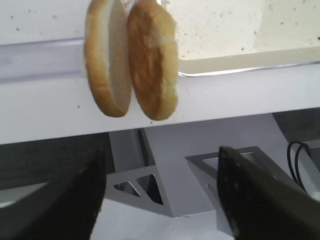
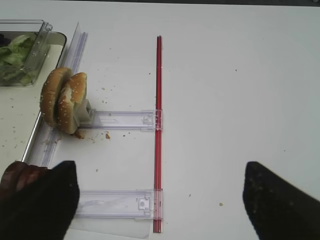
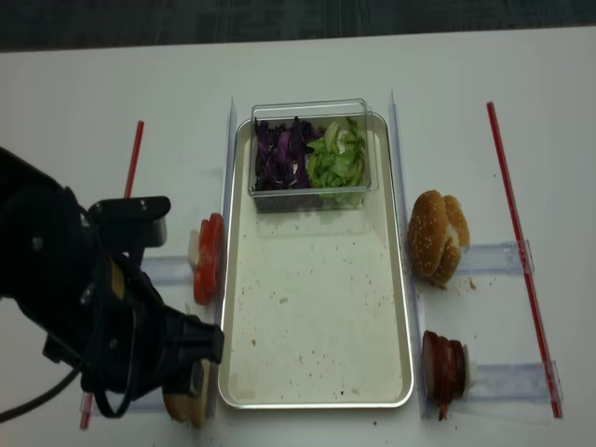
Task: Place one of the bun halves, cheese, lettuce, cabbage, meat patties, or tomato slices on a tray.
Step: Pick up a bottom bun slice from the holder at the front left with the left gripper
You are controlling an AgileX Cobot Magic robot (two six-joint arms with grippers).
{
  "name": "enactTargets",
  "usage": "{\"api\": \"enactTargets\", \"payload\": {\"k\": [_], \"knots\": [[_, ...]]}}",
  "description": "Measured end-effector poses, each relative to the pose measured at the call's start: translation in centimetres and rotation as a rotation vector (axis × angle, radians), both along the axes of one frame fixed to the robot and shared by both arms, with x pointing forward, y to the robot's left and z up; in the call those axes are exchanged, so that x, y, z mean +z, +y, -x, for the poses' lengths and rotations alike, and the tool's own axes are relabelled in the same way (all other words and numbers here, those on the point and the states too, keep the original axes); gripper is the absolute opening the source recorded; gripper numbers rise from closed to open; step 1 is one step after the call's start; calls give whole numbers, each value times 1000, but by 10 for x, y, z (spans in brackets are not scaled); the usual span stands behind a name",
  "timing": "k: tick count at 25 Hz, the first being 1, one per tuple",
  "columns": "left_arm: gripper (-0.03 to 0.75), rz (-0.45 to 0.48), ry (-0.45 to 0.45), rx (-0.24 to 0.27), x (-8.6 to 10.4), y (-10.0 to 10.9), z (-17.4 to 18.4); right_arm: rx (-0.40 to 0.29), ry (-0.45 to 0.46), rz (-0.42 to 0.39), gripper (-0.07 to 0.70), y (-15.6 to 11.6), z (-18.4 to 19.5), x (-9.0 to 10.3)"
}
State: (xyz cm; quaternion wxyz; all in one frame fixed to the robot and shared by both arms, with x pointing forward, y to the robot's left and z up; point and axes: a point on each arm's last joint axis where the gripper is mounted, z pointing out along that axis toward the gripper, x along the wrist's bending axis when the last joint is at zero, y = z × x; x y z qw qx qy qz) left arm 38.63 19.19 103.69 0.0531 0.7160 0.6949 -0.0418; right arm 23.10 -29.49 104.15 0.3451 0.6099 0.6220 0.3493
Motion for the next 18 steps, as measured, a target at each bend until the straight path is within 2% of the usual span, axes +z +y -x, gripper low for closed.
{"api": "enactTargets", "payload": {"k": [8, 13, 18], "knots": [[431, -31, 44, -72, -17, -30, 4, 0, 0, 1, 676, 0, 0, 0], [429, -32, 41, -69, -25, -36, -2, 0, 0, 1, 676, 0, 0, 0], [429, -34, -8, -66, -26, -37, -7, 0, 0, 1, 676, 0, 0, 0]]}}
